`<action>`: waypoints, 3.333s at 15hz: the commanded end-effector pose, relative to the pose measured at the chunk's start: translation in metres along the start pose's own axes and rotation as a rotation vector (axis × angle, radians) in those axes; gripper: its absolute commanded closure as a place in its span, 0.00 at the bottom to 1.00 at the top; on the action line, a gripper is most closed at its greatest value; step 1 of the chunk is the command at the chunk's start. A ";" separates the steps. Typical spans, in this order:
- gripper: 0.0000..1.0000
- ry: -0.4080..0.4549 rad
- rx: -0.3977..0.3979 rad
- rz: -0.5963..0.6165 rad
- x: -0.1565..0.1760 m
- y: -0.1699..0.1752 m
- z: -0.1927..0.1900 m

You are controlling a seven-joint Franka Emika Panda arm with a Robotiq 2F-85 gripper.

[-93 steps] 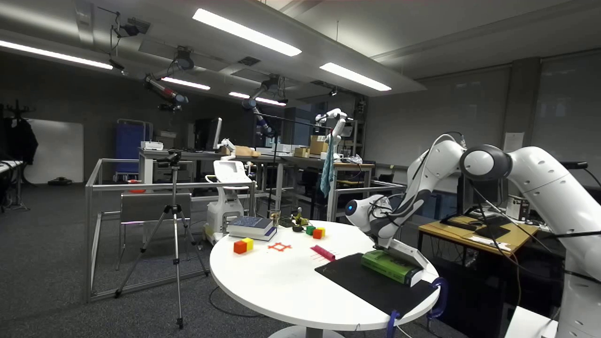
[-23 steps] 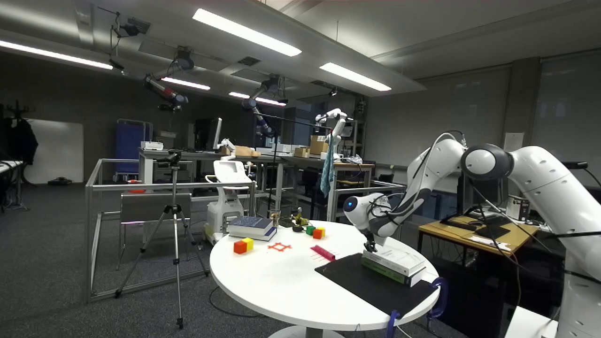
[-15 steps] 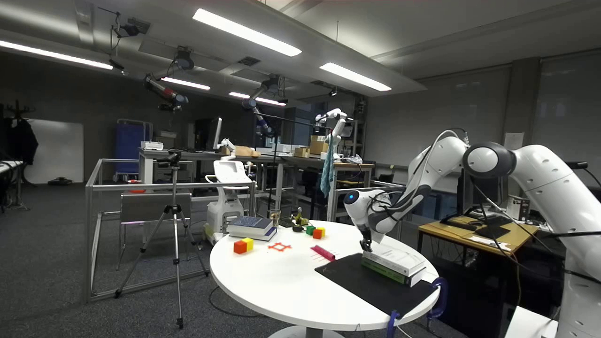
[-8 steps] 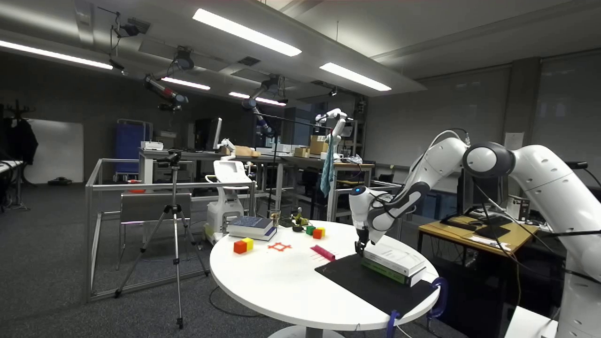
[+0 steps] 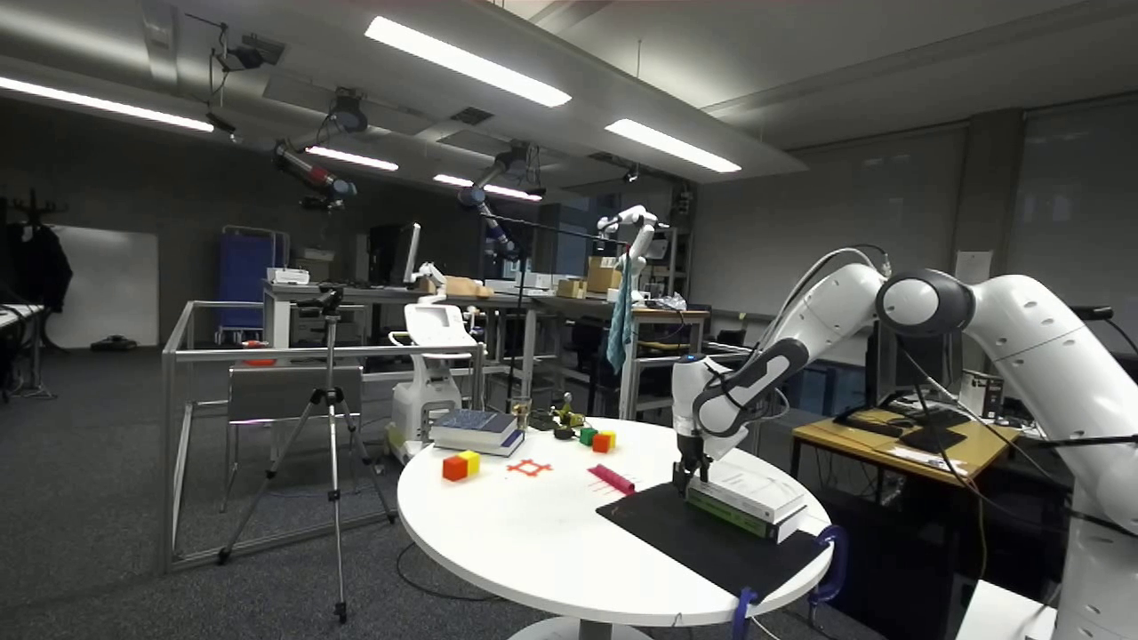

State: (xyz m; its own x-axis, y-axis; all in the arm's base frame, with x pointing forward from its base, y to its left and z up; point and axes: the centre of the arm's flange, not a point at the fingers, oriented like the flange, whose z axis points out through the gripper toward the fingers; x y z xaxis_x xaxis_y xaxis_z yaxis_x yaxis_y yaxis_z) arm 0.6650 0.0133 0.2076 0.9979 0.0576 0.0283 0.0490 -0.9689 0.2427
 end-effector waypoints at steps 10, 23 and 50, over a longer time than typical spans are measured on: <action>0.00 0.000 0.123 -0.056 -0.047 0.005 0.007; 0.00 -0.007 0.158 -0.062 -0.064 0.035 0.012; 0.00 0.044 0.126 -0.045 -0.078 0.045 -0.037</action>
State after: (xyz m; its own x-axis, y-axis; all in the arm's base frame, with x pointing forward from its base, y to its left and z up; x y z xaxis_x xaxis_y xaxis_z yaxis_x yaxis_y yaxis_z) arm 0.6082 -0.0307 0.2169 0.9949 0.1012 0.0043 0.1000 -0.9882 0.1158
